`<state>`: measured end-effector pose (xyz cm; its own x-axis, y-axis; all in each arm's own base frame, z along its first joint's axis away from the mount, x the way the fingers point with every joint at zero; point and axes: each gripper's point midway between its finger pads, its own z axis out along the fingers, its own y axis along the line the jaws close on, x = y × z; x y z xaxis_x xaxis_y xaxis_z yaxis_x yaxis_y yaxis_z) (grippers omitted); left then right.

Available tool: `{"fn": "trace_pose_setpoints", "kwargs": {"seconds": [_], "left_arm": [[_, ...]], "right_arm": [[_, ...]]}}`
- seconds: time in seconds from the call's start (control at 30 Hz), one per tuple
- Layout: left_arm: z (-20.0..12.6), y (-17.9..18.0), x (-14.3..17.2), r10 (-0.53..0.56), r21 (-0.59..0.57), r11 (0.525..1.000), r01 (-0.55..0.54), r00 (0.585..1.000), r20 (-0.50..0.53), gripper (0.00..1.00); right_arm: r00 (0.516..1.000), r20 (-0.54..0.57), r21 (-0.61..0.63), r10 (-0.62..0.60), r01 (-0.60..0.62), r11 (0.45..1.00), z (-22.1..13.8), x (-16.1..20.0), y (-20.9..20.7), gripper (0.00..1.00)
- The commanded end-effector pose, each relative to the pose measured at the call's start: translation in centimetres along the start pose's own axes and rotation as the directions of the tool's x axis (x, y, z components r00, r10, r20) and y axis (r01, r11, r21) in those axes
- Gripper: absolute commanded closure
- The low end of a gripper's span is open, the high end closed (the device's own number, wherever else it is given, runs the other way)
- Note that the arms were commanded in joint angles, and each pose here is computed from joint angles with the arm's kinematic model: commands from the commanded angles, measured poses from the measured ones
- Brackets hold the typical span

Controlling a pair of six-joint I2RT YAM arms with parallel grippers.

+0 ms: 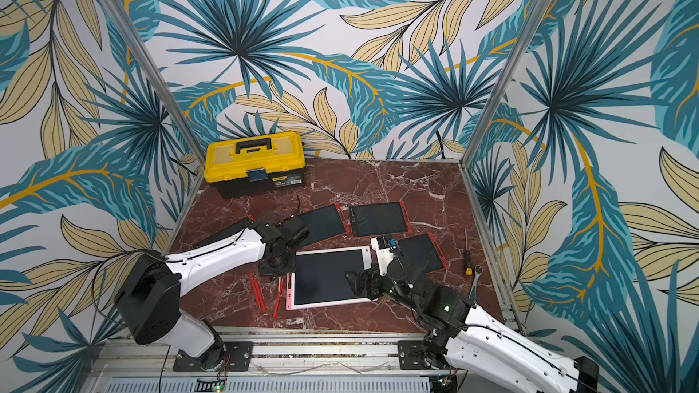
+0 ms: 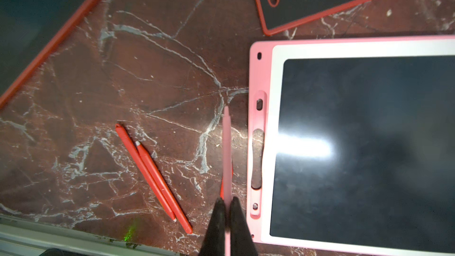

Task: Place the stylus back onto the writing tablet
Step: Place the stylus on the writing tablet.

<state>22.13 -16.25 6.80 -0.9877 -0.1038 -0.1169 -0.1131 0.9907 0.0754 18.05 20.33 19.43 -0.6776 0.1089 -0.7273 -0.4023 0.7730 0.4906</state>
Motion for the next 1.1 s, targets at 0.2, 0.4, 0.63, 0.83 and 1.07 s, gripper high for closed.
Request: {"fn": "trace_pose_setpoints", "kwargs": {"seconds": [0.2,0.4,0.63,0.83,1.07], "left_arm": [[0.7,-2.2,-0.3,0.039,0.058,0.998,-0.038,0.999,-0.014,0.94],[1.3,-2.8,0.9,0.014,0.111,0.994,-0.009,0.999,-0.045,0.94],[2.4,-2.3,1.3,0.021,0.087,0.996,-0.016,0.998,-0.055,0.94],[3.2,-2.0,1.6,0.017,0.065,0.998,-0.013,0.998,-0.065,0.93],[3.9,-2.0,1.6,-0.007,0.051,0.999,0.011,0.997,-0.071,0.94]], "right_arm": [[0.999,0.034,0.008,0.02,-0.02,1.0,-0.9,0.2,-0.8,0.01],[0.999,0.023,0.01,0.028,-0.028,1.0,-0.9,0.5,-0.9,0.0],[0.999,0.02,0.0,0.042,-0.042,0.999,-0.8,0.8,-1.0,0.0],[0.999,0.015,0.014,0.043,-0.043,0.999,-0.7,1.0,-1.2,0.0],[0.999,-0.005,0.033,0.036,-0.036,0.999,-0.8,1.3,-1.5,0.0]]}}
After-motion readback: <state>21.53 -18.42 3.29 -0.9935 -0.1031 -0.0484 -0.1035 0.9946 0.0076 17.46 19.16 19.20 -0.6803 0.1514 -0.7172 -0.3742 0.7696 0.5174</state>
